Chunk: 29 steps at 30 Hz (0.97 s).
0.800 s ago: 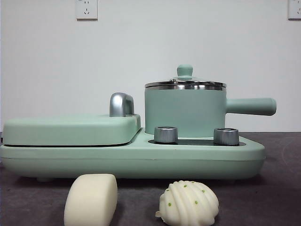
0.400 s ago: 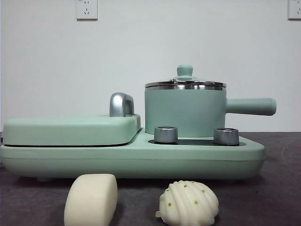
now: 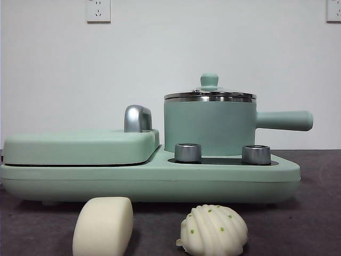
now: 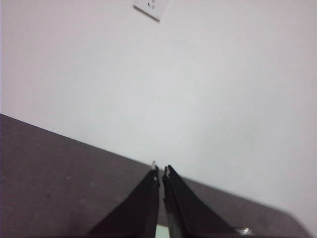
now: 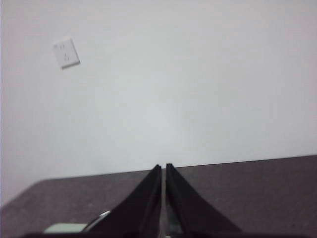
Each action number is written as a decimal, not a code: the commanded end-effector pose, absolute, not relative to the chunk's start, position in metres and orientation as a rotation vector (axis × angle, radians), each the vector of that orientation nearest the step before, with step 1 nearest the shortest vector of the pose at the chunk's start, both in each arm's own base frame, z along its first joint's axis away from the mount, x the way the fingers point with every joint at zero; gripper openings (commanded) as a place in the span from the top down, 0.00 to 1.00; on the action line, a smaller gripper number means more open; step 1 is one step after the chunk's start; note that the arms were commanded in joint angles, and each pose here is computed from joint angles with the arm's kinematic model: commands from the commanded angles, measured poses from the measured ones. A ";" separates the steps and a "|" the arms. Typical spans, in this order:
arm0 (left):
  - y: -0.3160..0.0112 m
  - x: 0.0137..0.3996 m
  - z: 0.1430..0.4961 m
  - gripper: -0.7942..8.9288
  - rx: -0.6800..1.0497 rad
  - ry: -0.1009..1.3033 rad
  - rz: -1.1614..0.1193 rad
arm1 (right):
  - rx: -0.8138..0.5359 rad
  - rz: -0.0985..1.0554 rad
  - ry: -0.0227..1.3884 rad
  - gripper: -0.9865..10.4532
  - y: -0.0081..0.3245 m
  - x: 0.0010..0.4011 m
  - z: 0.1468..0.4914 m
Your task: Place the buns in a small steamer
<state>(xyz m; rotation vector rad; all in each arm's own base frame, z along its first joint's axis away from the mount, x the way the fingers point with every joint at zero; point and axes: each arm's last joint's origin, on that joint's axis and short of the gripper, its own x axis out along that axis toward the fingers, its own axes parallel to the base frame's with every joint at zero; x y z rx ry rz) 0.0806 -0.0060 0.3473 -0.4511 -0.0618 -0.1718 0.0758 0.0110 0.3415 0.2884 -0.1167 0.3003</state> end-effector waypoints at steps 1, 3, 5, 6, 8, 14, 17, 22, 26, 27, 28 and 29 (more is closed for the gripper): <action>-0.008 0.090 0.362 0.90 -0.325 -0.054 -0.212 | 0.175 0.314 -0.109 0.90 0.012 0.083 0.354; -0.009 0.099 0.367 0.90 -0.289 -0.032 -0.240 | 0.144 0.326 -0.089 0.90 0.013 0.090 0.359; -0.010 0.109 0.371 0.90 -0.264 -0.003 -0.272 | 0.123 0.343 -0.061 0.90 0.014 0.099 0.362; -0.011 0.113 0.372 0.90 -0.258 0.011 -0.286 | 0.113 0.353 -0.046 0.90 0.015 0.103 0.363; -0.013 0.123 0.374 0.90 -0.242 0.048 -0.323 | 0.087 0.381 -0.004 0.90 0.016 0.112 0.363; -0.018 0.146 0.370 0.90 -0.183 0.169 -0.406 | 0.021 0.448 0.121 0.90 0.020 0.135 0.351; -0.021 0.155 0.364 0.90 -0.130 0.244 -0.432 | -0.022 0.469 0.186 0.90 0.023 0.143 0.343; -0.028 0.163 0.350 0.90 -0.036 0.345 -0.513 | -0.114 0.511 0.270 0.90 0.028 0.149 0.332; -0.032 0.165 0.345 0.89 0.028 0.383 -0.552 | -0.181 0.550 0.310 0.90 0.032 0.149 0.326; -0.033 0.165 0.345 0.86 0.034 0.383 -0.557 | -0.190 0.557 0.317 0.90 0.033 0.149 0.325; -0.034 0.165 0.345 0.81 0.034 0.380 -0.561 | -0.195 0.561 0.323 0.87 0.033 0.148 0.324; -0.034 0.164 0.345 0.75 0.034 0.379 -0.561 | -0.195 0.564 0.328 0.84 0.033 0.148 0.324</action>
